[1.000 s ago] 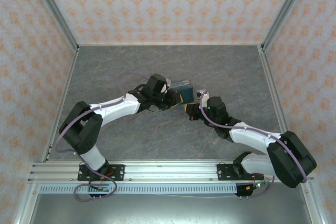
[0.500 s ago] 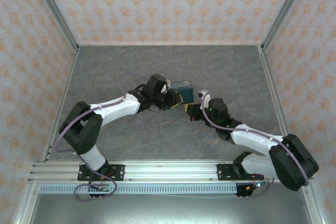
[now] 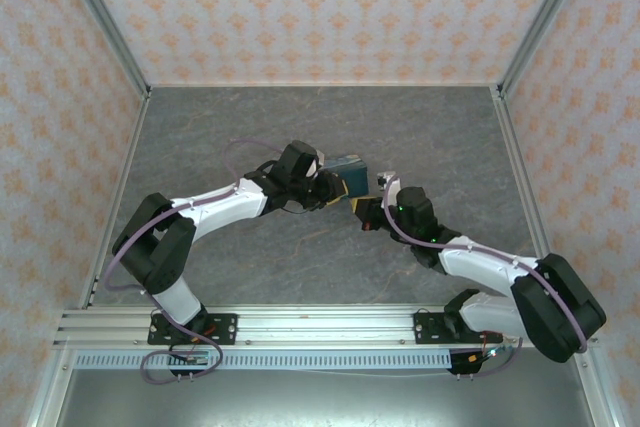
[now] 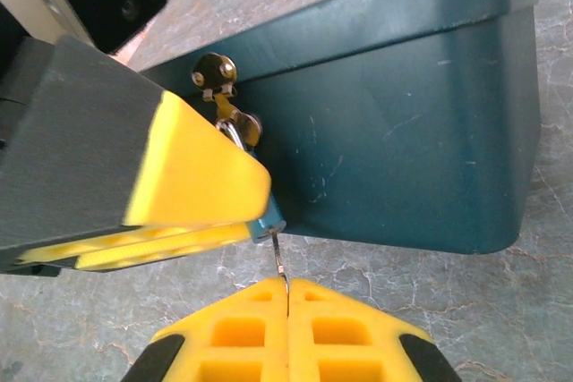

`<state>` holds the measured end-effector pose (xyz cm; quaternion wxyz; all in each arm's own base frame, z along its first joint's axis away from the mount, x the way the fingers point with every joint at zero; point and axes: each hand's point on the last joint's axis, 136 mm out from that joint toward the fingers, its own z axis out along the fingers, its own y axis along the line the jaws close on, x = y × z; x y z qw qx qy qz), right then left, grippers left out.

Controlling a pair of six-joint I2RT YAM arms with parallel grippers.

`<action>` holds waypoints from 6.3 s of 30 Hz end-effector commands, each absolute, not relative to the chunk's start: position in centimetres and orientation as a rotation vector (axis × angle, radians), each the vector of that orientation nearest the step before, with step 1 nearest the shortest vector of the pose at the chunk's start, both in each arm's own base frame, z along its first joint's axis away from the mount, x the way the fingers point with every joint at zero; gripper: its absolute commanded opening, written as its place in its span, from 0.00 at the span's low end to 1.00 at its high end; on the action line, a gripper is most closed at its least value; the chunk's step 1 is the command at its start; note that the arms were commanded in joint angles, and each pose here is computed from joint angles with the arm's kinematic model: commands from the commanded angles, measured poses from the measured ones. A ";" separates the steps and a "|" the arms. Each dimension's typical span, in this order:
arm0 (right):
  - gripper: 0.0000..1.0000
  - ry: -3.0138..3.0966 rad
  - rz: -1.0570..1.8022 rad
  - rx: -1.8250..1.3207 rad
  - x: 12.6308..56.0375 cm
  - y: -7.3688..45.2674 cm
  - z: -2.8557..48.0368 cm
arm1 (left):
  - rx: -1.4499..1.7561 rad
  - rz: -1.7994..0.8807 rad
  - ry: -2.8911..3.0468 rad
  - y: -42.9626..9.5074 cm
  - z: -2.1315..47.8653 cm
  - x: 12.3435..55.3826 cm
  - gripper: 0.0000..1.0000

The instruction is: Unlock the padlock with the key

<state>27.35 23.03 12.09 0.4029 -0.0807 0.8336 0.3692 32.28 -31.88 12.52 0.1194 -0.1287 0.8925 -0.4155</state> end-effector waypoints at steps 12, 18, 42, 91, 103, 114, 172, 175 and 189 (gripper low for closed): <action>0.00 2.035 0.945 -0.190 27.9 23.2 13.7 | -0.354 -1.246 2.560 -32.2 13.9 32.6 0.21; 0.00 2.029 0.951 -0.193 28.0 23.3 13.9 | -0.353 -1.247 2.558 -32.2 13.9 32.7 0.21; 0.00 2.048 0.941 -0.185 27.7 23.0 13.2 | -0.363 -1.226 2.571 -32.1 13.3 32.7 0.21; 0.00 1.931 1.028 -0.248 29.2 25.3 14.5 | -0.377 -1.425 2.501 -33.1 17.2 31.8 0.22; 0.00 1.898 1.061 -0.265 29.7 25.6 15.0 | -0.354 -1.458 2.492 -33.3 18.0 31.4 0.22; 0.00 1.885 1.193 -0.206 29.8 25.9 16.1 | -0.321 -1.412 2.508 -33.2 16.5 31.6 0.22; 0.00 2.254 1.391 0.436 29.0 26.9 6.5 | -0.814 -1.256 2.374 -28.6 6.6 33.2 0.47; 0.00 2.255 1.393 0.441 29.1 26.9 6.6 | -0.821 -1.252 2.372 -28.7 6.1 33.3 0.45; 0.00 2.275 1.397 0.481 29.1 27.0 6.4 | -0.829 -1.272 2.360 -29.7 5.6 34.0 0.40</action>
